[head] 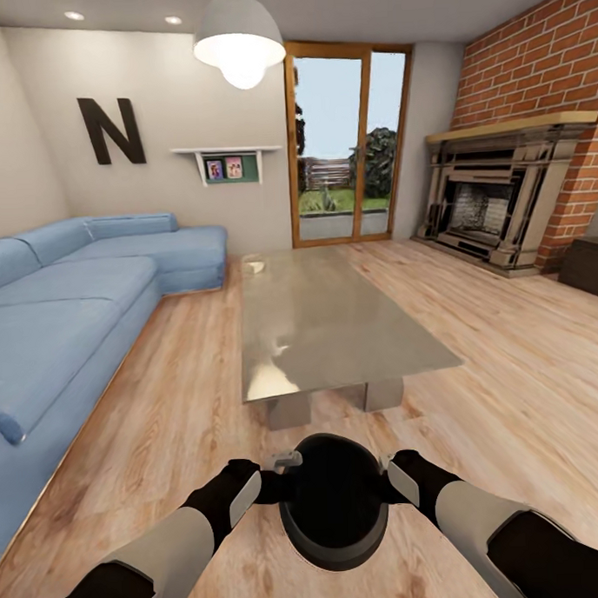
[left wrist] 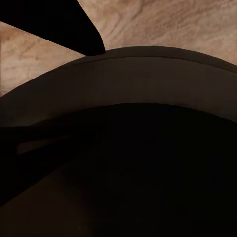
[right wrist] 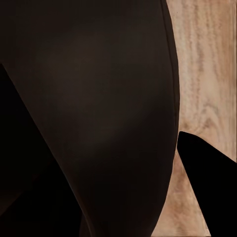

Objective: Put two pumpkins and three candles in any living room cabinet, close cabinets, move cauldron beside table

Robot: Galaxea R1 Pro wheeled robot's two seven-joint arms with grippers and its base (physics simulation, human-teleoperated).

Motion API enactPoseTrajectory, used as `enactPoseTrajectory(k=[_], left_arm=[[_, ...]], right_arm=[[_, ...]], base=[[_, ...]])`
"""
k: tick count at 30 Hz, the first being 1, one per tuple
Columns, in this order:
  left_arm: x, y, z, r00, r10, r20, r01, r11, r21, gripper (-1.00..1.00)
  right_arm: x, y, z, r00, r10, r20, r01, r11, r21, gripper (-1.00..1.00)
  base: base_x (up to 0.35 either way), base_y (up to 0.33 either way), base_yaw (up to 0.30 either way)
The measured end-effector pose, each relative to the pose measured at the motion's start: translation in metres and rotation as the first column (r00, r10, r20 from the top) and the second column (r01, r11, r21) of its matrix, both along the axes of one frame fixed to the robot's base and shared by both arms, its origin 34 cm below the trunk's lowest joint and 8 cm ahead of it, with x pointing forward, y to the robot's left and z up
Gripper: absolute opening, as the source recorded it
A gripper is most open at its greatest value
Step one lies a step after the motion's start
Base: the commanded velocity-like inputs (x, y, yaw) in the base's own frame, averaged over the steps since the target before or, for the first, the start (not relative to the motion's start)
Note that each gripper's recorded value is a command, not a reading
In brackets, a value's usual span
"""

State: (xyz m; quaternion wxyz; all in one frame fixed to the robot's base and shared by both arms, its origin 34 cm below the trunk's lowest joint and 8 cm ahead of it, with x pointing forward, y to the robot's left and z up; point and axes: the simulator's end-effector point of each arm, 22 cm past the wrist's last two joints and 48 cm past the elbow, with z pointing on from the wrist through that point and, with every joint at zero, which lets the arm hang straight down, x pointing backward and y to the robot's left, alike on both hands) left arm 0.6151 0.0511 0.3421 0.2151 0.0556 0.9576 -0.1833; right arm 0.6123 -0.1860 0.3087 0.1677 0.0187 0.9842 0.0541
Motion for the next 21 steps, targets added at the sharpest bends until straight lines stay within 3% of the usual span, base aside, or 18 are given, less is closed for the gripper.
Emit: enactPoseTrajectory(k=[10,21], left_arm=[[-0.0001,0.0001,-0.0004,1.0,-0.001,0.0,0.001,1.0,0.0,-1.0],[-0.0001,0.0002,-0.0006,1.0,-0.001,0.0,0.001,1.0,0.0,-1.0]], right_arm=[[-0.0001,0.0001,-0.0004,1.0,0.0,-0.001,0.0,1.0,0.0,-1.0],[-0.0002,0.0002,-0.0006,1.0,0.0,-0.001,0.0,1.0,0.0,-1.0]], base=[[0.194,-0.24,0.107],[0.058,-0.04,0.028]])
